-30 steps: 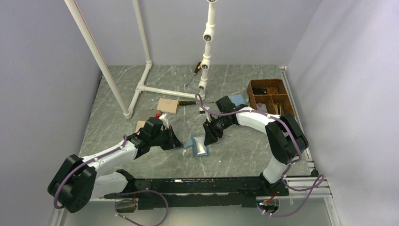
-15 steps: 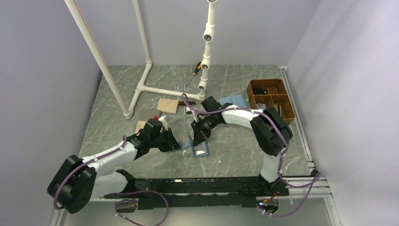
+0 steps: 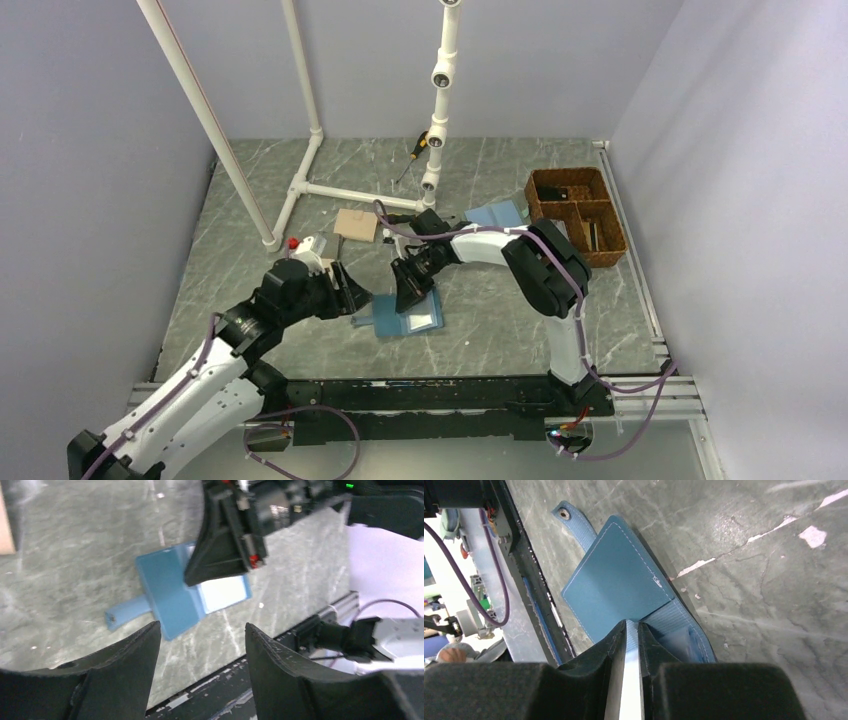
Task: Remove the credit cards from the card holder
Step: Open the card holder at the center of the board.
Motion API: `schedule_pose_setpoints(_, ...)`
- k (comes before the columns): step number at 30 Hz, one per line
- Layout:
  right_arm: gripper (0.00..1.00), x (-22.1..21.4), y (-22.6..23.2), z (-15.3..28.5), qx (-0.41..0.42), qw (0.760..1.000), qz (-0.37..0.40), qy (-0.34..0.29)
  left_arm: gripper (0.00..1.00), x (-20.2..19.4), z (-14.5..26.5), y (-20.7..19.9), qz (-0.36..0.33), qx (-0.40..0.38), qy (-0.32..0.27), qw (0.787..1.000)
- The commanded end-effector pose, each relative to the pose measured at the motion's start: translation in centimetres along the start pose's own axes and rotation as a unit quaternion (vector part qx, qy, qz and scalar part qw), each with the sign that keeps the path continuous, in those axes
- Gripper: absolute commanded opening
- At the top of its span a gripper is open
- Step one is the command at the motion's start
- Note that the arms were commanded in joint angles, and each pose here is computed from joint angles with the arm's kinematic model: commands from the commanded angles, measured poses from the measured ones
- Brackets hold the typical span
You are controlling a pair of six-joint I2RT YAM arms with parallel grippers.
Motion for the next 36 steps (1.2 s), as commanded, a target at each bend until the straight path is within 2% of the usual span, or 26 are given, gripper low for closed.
schedule_pose_setpoints(1, 0.18, 1.4, -0.6, 0.2, -0.034, 0.999, 0.031, -0.005, 0.63, -0.3, 0.9, -2.5, -0.022, -0.096, 0.025, 0.995)
schedule_pose_setpoints(5, 0.21, 2.4, 0.6, 1.2, -0.008, 0.998, 0.066, -0.01, 0.35, -1.2, -1.8, -4.0, 0.0, -0.196, 0.057, 0.979)
schedule_pose_setpoints(8, 0.22, 2.9, 1.4, 2.2, 0.01, 0.996, 0.092, -0.017, 0.27, -2.0, -4.1, -3.0, 0.009, -0.19, 0.083, 0.978)
schedule_pose_setpoints(13, 0.23, 3.1, 1.7, 3.2, 0.025, 0.994, 0.103, -0.026, 0.25, -2.0, -7.1, -1.9, 0.001, -0.155, 0.094, 0.983)
schedule_pose_setpoints(18, 0.23, 3.2, 1.6, 3.8, 0.019, 0.993, 0.115, -0.021, 0.25, -2.1, -9.1, 0.6, 0.011, -0.05, 0.096, 0.994)
schedule_pose_setpoints(21, 0.23, 3.6, 1.7, 5.6, 0.01, 0.988, 0.155, -0.019, 0.25, -2.6, -9.3, 1.9, 0.013, -0.013, 0.103, 0.994)
schedule_pose_setpoints(27, 0.24, 2.1, 3.2, 8.3, 0.028, 0.962, 0.271, 0.027, 0.27, -3.1, -9.7, 2.1, 0.009, -0.028, 0.118, 0.993)
schedule_pose_setpoints(36, 0.24, -0.6, 2.4, 8.2, 0.028, 0.945, 0.313, 0.089, 0.27, -3.4, -10.1, 1.8, 0.019, -0.048, 0.13, 0.99)
Point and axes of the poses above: each gripper's point midway between its finger pads, its own z axis back along the fingers, its own y axis along the line the jaws close on, x = y × z, the point moved 6 cm from there along z, back along the fingers, and after that the axes turned 11 degrees about z, right-handed, at the moved point
